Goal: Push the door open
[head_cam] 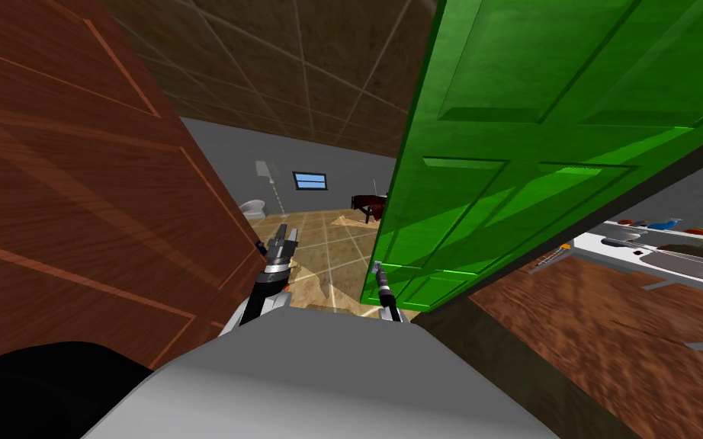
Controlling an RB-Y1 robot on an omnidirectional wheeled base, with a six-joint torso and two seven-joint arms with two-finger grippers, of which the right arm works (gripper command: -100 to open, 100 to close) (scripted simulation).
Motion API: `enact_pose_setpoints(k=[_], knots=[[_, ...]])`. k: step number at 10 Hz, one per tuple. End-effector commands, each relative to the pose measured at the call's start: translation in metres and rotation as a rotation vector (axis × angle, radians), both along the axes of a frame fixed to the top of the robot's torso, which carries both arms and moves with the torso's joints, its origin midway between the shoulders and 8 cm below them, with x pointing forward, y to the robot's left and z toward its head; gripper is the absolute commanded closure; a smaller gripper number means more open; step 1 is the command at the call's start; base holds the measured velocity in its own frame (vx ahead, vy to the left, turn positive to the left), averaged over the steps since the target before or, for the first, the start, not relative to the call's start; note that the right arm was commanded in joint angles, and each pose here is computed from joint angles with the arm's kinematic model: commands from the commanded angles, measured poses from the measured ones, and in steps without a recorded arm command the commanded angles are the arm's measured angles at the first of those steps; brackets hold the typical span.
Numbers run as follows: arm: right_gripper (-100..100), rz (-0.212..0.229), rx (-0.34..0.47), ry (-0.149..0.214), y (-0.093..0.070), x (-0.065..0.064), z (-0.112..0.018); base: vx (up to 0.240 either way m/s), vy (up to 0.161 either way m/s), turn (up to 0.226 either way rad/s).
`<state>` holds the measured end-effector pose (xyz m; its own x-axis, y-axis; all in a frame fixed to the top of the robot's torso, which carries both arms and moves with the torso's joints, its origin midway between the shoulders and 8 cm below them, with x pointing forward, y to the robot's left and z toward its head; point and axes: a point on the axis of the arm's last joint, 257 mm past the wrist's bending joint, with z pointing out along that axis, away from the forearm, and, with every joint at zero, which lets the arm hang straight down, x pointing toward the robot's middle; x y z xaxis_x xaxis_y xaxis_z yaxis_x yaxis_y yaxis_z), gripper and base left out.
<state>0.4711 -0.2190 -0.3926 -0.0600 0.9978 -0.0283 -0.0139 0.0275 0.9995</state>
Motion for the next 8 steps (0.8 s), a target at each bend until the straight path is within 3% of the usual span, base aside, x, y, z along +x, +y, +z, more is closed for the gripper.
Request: enact_pose_setpoints(k=[1, 2, 3, 5, 8], knots=[[100, -0.001, 0.001, -0.003, -0.001, 0.0, 0.001, -0.006, 0.0, -0.002], [100, -0.001, 0.001, -0.003, -0.001, 0.0, 0.001, 0.0, 0.0, 0.0], [100, -0.022, -0.009, 0.002, -0.014, 0.0, -0.001, 0.097, 0.029, -0.032], [100, -0.026, -0.01, 0.002, -0.016, 0.0, -0.001, 0.131, 0.047, -0.032], [100, -0.071, -0.022, 0.002, -0.041, 0.001, 0.001, 0.174, 0.054, -0.038]])
